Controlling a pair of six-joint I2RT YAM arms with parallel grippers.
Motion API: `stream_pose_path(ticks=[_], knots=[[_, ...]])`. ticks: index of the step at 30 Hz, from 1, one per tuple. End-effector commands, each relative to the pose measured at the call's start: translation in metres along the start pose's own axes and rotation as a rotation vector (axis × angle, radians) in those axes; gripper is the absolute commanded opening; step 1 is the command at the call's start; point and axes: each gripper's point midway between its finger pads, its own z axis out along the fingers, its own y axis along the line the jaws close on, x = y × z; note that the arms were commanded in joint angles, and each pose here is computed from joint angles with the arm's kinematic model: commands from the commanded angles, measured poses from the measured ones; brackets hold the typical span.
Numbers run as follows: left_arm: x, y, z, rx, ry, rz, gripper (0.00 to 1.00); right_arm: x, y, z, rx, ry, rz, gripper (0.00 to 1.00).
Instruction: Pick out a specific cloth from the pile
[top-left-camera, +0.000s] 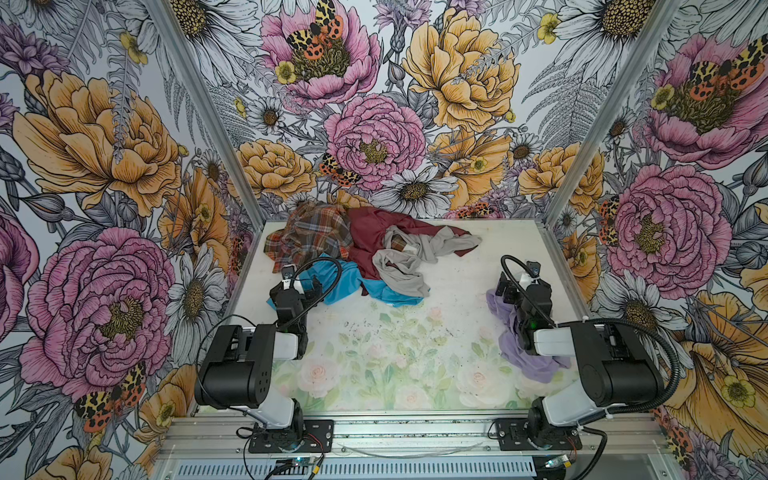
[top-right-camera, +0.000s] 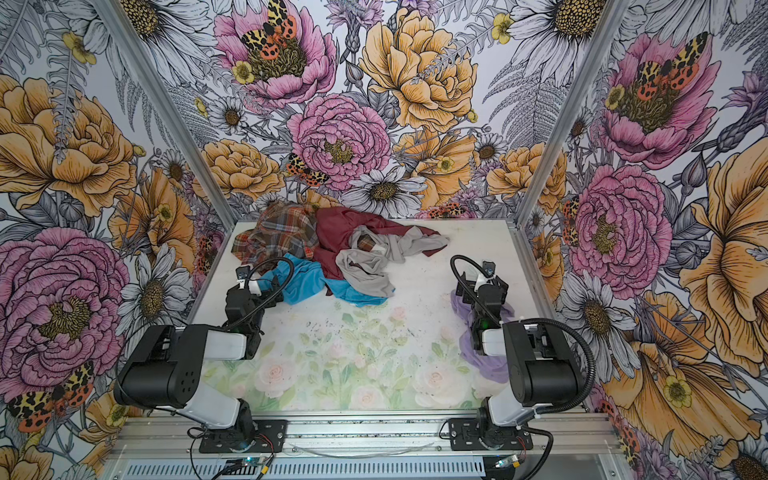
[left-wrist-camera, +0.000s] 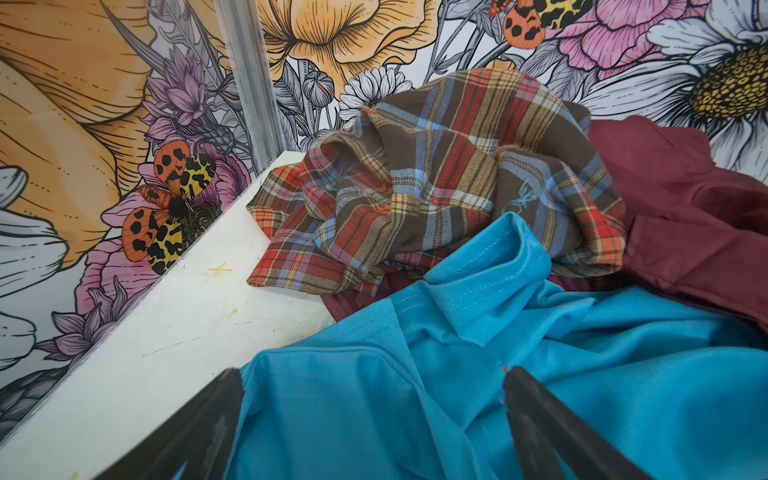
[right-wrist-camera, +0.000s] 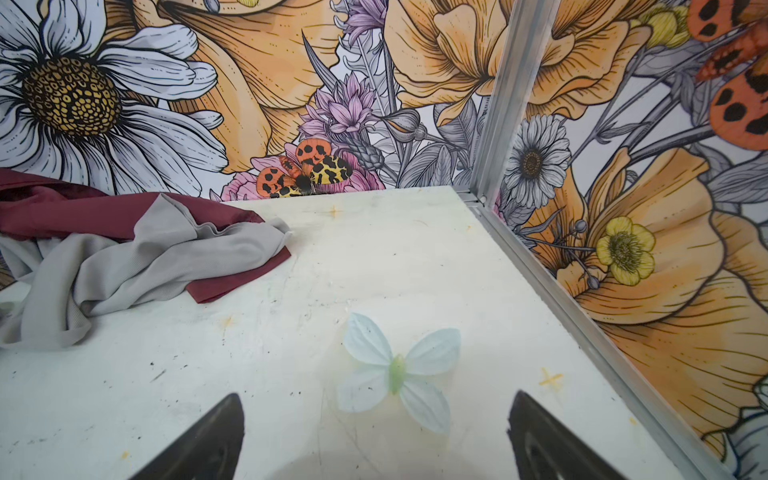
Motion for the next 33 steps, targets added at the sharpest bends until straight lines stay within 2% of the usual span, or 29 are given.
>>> stream_pose_path(ticks=[1,9,33], knots=[[-0.013,-0.005,0.002,0.014,-0.041,-0.012,0.99,0.002,0.0,-0.001,-0.011,0.006,-0.002,0.99],[-0.014,-0.005,0.002,0.012,-0.044,-0.01,0.99,0.002,0.017,-0.001,-0.093,0.017,-0.045,0.99],[-0.014,-0.005,0.002,0.012,-0.044,-0.011,0.99,0.003,0.016,0.001,-0.128,0.025,-0.02,1.0]])
